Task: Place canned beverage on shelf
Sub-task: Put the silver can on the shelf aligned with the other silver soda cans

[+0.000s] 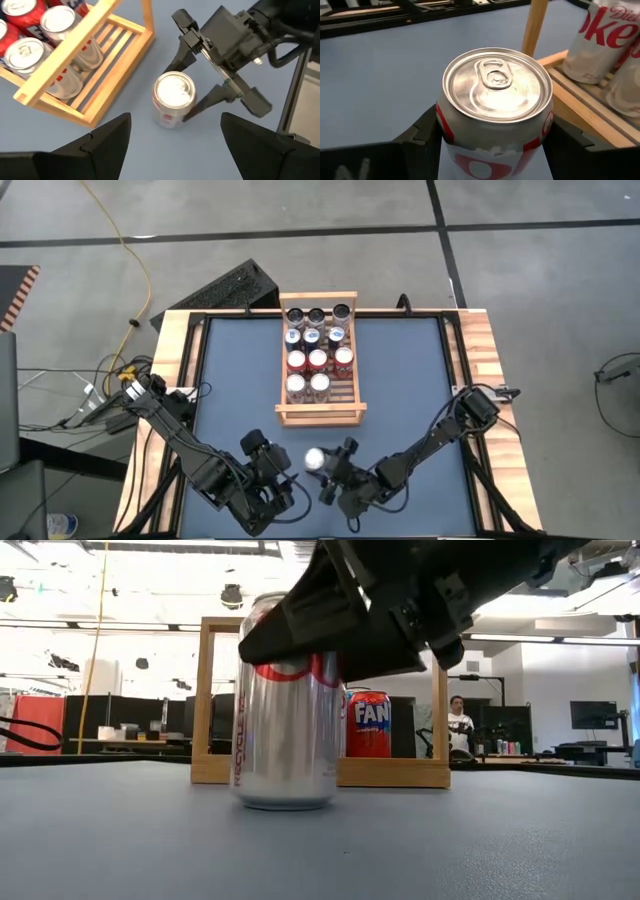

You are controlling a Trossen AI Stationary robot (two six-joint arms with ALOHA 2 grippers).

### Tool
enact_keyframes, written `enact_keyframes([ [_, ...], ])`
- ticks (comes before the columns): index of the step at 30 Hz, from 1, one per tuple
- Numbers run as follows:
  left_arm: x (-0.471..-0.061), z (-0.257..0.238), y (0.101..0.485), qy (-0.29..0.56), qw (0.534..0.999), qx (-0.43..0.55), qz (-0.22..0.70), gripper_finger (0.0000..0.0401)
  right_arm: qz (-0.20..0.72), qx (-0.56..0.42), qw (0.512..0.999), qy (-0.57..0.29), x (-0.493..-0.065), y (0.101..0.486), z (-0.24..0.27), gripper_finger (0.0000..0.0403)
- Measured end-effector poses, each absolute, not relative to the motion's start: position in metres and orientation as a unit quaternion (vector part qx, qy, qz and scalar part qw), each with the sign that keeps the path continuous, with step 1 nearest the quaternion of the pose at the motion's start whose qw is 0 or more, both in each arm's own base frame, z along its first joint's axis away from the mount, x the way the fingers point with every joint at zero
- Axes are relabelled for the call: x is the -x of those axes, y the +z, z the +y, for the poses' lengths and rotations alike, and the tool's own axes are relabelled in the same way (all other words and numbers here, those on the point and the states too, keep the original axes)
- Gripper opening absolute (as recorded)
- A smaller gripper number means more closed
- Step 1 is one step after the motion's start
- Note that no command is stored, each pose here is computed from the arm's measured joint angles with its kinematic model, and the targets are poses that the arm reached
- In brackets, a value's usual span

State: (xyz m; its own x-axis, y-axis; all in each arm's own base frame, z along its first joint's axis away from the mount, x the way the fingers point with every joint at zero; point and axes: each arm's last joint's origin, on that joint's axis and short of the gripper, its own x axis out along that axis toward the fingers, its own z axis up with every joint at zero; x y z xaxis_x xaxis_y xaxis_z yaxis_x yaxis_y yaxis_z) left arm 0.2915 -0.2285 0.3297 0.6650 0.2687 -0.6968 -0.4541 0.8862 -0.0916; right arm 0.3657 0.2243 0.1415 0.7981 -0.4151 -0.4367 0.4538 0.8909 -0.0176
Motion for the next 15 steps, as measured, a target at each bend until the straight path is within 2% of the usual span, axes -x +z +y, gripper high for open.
enact_keyframes([
  [15,-0.2920,-0.2273,0.3306,0.217,0.907,0.128,0.337,0.0295,0.216,-0.063,0.938,-0.263,-0.3642,0.1376,0.2183,0.0245],
])
